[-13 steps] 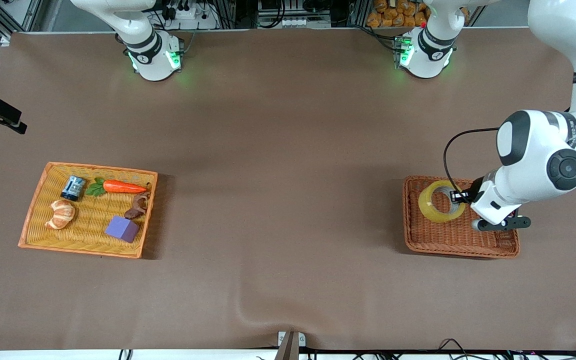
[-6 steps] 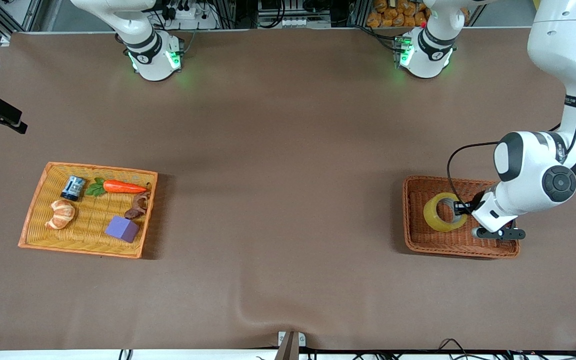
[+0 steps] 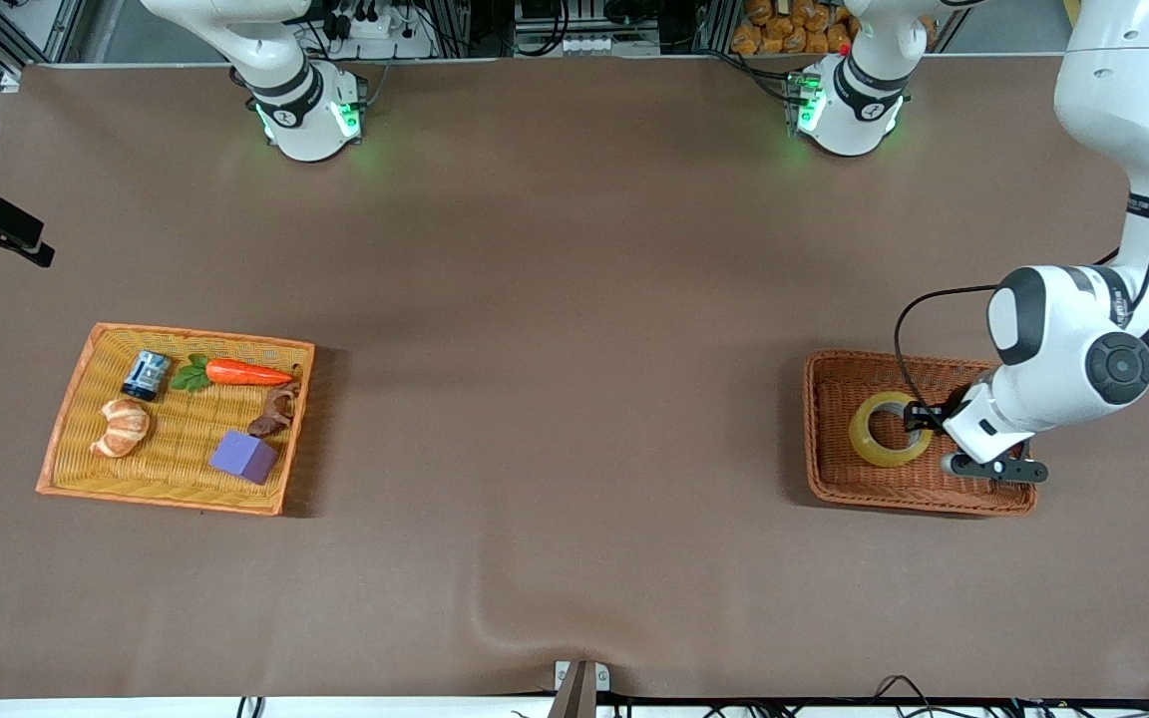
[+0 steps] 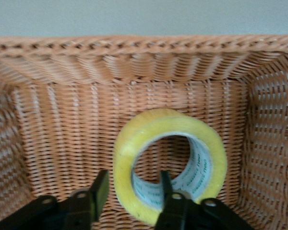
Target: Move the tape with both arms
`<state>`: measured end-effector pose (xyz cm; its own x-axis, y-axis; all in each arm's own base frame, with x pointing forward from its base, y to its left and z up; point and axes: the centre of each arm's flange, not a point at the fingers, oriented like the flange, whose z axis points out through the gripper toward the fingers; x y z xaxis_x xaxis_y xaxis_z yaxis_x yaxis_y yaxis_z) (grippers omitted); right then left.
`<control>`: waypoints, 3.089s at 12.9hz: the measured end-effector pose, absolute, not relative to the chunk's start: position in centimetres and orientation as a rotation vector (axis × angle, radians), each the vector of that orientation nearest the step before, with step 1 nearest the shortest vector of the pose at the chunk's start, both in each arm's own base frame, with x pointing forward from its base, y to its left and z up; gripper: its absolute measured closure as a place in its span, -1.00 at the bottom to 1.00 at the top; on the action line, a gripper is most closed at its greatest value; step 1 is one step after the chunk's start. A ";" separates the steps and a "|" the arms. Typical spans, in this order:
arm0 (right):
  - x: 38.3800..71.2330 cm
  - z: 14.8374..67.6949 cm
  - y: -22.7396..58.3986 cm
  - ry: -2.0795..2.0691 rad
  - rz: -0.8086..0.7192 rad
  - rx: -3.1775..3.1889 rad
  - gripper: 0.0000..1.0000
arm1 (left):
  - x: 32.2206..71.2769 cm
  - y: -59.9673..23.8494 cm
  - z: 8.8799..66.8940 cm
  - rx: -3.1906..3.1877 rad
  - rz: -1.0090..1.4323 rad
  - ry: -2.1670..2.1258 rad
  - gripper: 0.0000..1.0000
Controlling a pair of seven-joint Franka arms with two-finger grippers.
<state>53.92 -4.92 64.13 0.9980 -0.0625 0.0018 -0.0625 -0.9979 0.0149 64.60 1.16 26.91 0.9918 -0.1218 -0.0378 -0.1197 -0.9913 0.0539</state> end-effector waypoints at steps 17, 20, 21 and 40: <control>53.9 64.0 -5.2 -0.103 -0.005 3.125 -1.00 | 62.1 -2.7 58.3 3.122 0.151 0.010 -1.00; 53.8 64.0 -5.4 -0.108 -0.005 3.125 -1.00 | 61.4 -2.5 57.7 3.131 0.041 0.012 -1.00; 53.8 64.0 -5.6 -0.109 -0.005 3.125 -1.00 | 61.1 -2.7 58.1 3.132 0.035 0.010 -1.00; 53.8 64.0 -6.3 -0.099 -0.006 3.126 -1.00 | 56.6 -4.7 64.0 3.164 0.035 -0.028 -1.00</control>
